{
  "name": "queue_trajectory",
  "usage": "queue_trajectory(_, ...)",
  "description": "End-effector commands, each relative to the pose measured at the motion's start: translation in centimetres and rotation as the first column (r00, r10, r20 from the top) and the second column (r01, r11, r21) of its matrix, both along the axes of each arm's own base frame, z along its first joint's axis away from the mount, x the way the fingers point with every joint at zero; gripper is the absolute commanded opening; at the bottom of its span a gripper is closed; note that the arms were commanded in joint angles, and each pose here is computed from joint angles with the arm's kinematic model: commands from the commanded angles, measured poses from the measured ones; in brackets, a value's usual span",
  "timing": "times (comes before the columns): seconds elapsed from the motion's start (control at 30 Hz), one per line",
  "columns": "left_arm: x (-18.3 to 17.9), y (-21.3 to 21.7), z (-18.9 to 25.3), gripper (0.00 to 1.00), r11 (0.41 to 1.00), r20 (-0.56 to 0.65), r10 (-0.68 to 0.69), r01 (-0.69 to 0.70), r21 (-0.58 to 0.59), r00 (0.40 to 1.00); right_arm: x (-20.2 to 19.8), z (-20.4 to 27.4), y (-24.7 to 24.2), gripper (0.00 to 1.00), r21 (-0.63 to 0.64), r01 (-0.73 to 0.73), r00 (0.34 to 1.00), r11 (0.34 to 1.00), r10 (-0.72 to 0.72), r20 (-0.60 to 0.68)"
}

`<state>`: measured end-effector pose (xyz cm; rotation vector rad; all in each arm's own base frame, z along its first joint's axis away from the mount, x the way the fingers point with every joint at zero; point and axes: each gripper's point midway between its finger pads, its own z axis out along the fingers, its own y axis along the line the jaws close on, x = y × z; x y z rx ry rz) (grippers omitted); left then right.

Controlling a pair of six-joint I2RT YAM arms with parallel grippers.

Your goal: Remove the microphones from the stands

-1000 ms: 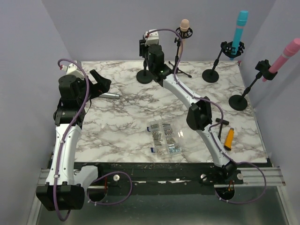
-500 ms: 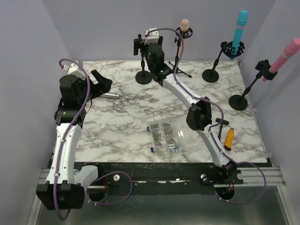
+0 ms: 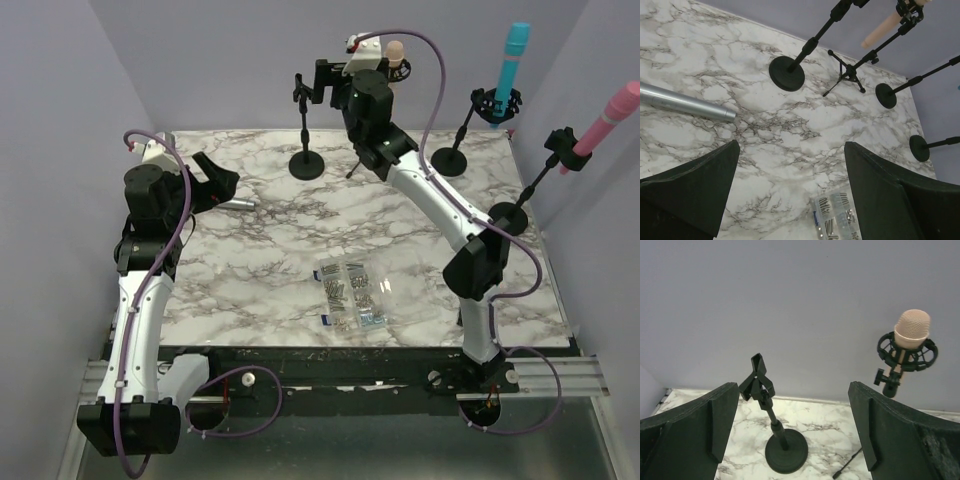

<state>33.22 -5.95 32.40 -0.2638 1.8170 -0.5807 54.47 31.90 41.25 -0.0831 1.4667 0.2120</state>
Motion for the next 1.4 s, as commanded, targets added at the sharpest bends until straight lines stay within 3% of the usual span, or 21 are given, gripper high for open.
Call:
queue_trajectory(0.0,-0.4,-0.3,1.2,0.88,1.0,0.056,-0.014,0.014,0.003,0.998,-0.4,-2.3,-3.2,1.0,-0.023,0.083,0.995,0.996,-0.084,-0.059)
queue_trajectory(0.7,0.9,-0.9,-0.8,0.98,0.998,0.005,-0.063,0.063,0.005,0.998,8.2,-13.2,-11.4,0.98,0.001,0.128,0.955,0.992,-0.123,-0.27)
queue_trajectory(1.0,1.2,-0.9,-1.2,0.98,0.998,-0.011,-0.062,0.062,0.004,0.998,10.6,-15.8,-11.3,0.83,-0.075,0.112,0.962,0.991,-0.127,-0.241)
queue_trajectory(1.13,1.3,-0.8,-1.3,0.98,0.998,-0.017,-0.056,0.056,0.006,0.998,12.0,-16.4,-11.2,0.66,-0.078,0.115,0.965,0.99,-0.13,-0.229)
queue_trajectory(1.37,1.5,-0.8,-1.6,0.98,0.998,-0.029,-0.059,0.059,0.005,0.998,13.5,-17.4,-11.4,0.67,-0.074,0.151,0.962,0.986,-0.164,-0.217)
